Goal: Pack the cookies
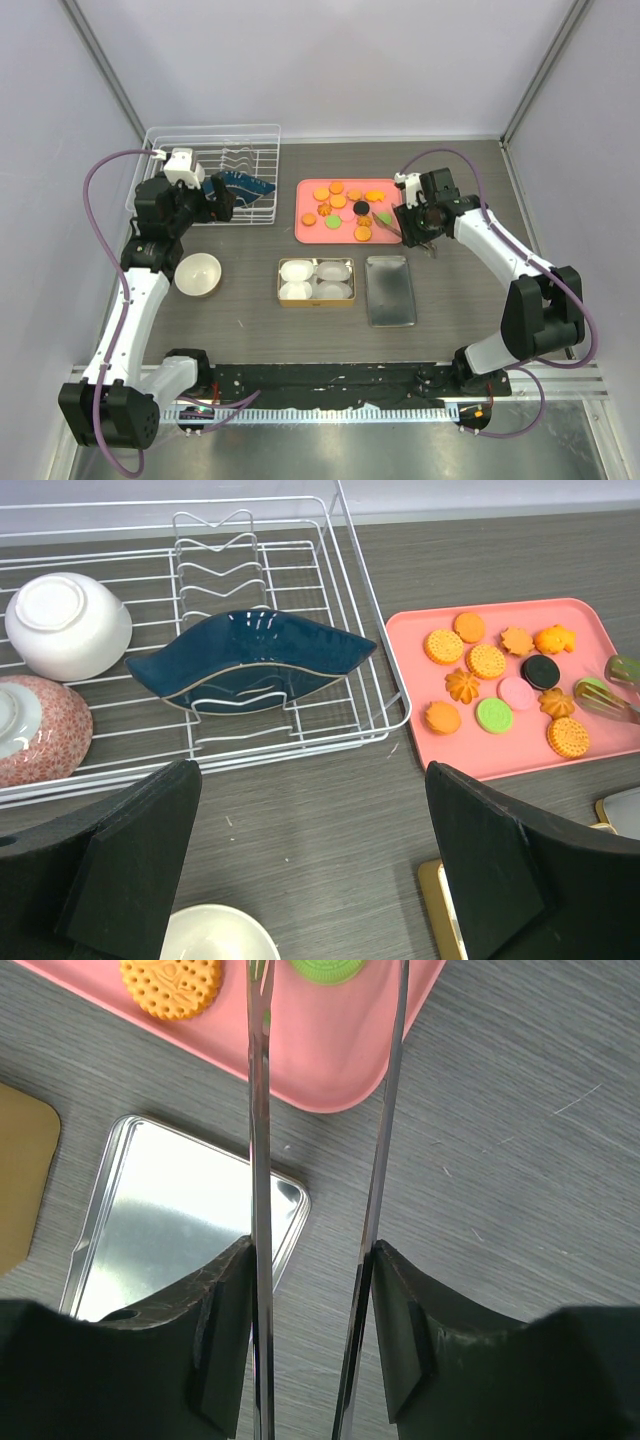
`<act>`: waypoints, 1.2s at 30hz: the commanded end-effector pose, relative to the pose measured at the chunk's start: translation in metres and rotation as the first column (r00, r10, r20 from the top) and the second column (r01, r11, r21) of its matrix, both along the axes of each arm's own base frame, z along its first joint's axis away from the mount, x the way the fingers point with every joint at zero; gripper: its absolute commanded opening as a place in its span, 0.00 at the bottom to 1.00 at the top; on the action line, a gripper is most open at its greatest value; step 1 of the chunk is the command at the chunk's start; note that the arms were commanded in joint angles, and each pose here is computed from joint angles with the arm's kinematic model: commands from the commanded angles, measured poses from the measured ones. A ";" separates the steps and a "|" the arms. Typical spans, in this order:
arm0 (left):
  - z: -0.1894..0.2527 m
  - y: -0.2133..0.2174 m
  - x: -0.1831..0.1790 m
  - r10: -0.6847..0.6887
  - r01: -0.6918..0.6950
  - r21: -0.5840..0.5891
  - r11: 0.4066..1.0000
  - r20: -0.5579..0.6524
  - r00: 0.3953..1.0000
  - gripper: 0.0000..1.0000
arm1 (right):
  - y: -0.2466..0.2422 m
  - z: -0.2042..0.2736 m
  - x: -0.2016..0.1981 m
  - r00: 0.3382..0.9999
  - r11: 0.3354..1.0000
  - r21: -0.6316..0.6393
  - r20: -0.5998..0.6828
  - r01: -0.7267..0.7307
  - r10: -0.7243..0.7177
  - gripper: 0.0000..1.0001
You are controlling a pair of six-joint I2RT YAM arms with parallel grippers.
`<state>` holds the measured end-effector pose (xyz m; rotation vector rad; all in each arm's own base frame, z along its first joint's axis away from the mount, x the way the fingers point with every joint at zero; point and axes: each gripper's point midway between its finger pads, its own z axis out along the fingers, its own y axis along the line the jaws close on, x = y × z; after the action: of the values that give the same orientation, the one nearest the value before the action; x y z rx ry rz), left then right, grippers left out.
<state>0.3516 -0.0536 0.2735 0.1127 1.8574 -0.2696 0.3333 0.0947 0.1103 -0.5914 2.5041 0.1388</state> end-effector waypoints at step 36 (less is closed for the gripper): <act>0.015 0.004 0.002 0.009 -0.010 0.011 1.000 0.070 0.998 1.00 | 0.012 0.073 0.010 0.994 0.998 0.066 0.111 -0.017 0.010 0.26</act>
<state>0.3514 -0.0535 0.2709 0.1121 1.8612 -0.2694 0.3323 0.1015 0.1331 -0.5637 2.5131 0.1899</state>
